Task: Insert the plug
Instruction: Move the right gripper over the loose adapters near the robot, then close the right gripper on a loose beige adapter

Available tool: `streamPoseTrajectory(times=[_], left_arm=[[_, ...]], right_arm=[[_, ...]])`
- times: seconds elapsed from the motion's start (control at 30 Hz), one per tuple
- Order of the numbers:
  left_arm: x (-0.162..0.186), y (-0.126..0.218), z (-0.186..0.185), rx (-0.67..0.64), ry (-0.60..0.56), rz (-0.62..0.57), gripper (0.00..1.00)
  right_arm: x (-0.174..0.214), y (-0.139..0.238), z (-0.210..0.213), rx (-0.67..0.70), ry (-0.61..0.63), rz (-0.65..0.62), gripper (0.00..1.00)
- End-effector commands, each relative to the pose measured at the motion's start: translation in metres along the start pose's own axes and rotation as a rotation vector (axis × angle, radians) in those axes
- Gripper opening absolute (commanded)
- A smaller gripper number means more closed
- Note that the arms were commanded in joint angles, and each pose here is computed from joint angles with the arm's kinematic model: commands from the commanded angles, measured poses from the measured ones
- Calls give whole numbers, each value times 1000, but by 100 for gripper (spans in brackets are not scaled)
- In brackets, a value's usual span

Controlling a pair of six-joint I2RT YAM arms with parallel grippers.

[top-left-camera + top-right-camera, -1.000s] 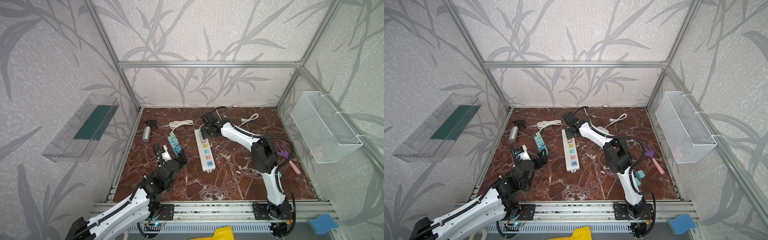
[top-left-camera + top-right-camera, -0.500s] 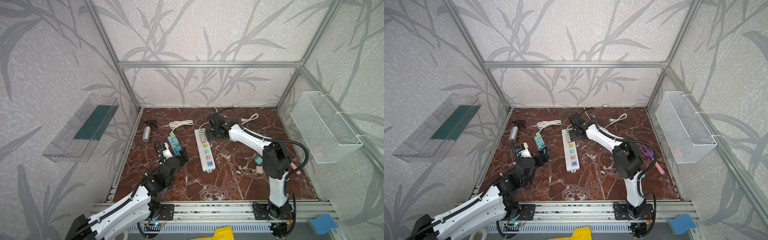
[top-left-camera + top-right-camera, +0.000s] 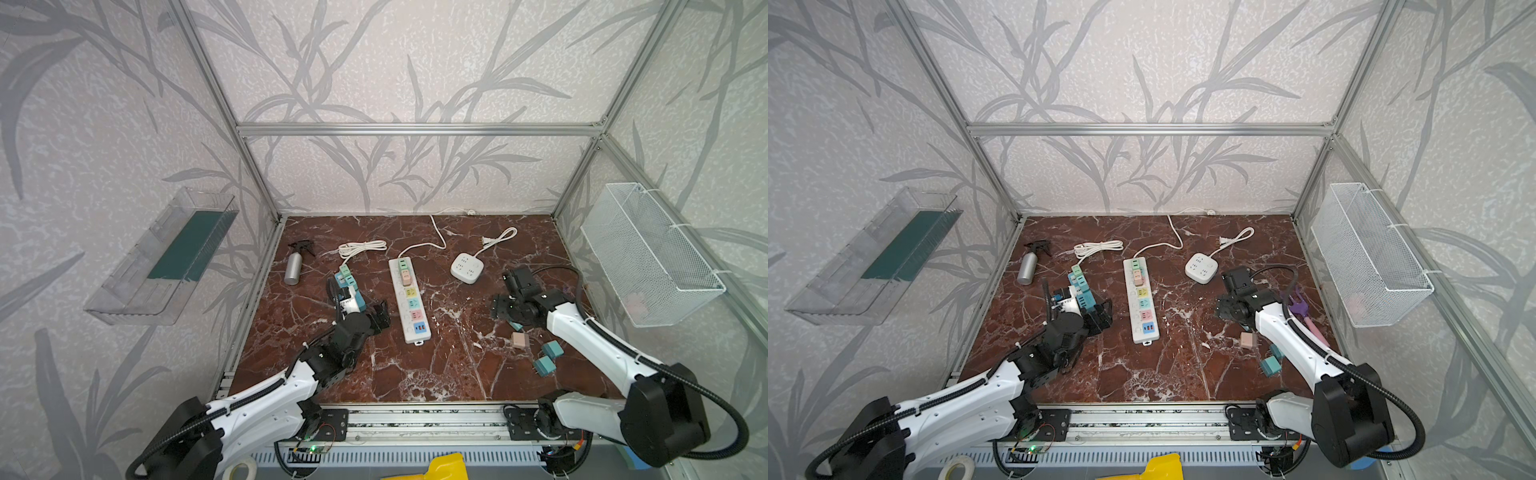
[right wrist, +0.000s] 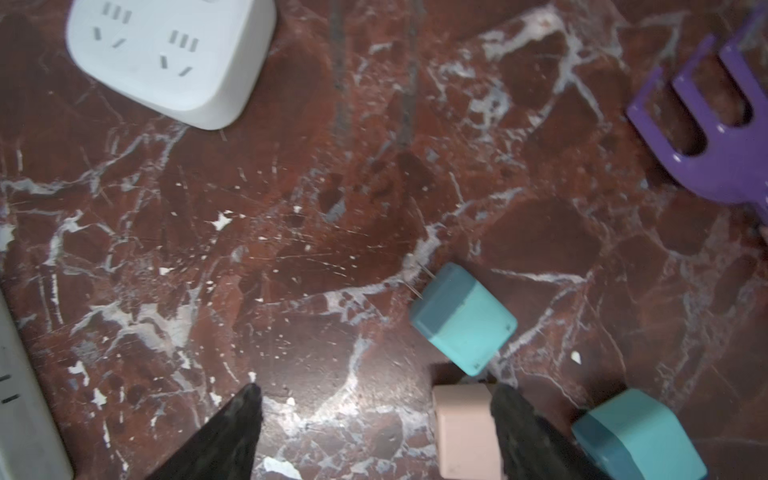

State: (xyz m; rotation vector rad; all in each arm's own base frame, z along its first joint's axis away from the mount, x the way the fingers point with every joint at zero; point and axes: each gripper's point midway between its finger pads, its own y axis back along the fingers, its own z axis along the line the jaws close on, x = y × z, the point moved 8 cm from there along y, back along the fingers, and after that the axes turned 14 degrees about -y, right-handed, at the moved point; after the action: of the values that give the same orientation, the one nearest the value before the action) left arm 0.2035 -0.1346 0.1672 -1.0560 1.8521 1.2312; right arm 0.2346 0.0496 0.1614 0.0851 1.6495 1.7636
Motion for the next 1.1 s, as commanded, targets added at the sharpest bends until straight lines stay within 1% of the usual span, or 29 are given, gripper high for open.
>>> streamPoseTrajectory(times=[0.0, 0.1, 0.23, 0.43, 0.5, 0.63, 0.77, 0.93, 1.07], left_arm=[[-15, -2, -12, 57, 30, -39, 96], [-14, -2, -12, 60, 33, -31, 96], [-14, -1, -11, 55, 36, -36, 96], [-13, 0, -10, 55, 47, -34, 96], [-13, 1, -10, 56, 48, -36, 96], [-13, 1, -9, 56, 47, -40, 96], [-16, 0, -12, 58, 43, -43, 96], [-15, -1, -13, 67, 46, -40, 96], [-14, 0, -11, 62, 46, -44, 96]], right_arm=[[7, -1, -20, 18, -84, 41, 86], [15, -6, -32, 50, -95, 73, 86], [22, -16, -38, 38, -121, 116, 85], [33, -28, -40, 46, -123, 186, 78], [37, -31, -40, 47, -118, 218, 77], [39, -37, -41, 57, -111, 231, 77], [39, -36, -39, 36, -101, 241, 73], [39, -38, -38, 22, -102, 238, 62], [42, -41, -40, 34, -89, 239, 51]])
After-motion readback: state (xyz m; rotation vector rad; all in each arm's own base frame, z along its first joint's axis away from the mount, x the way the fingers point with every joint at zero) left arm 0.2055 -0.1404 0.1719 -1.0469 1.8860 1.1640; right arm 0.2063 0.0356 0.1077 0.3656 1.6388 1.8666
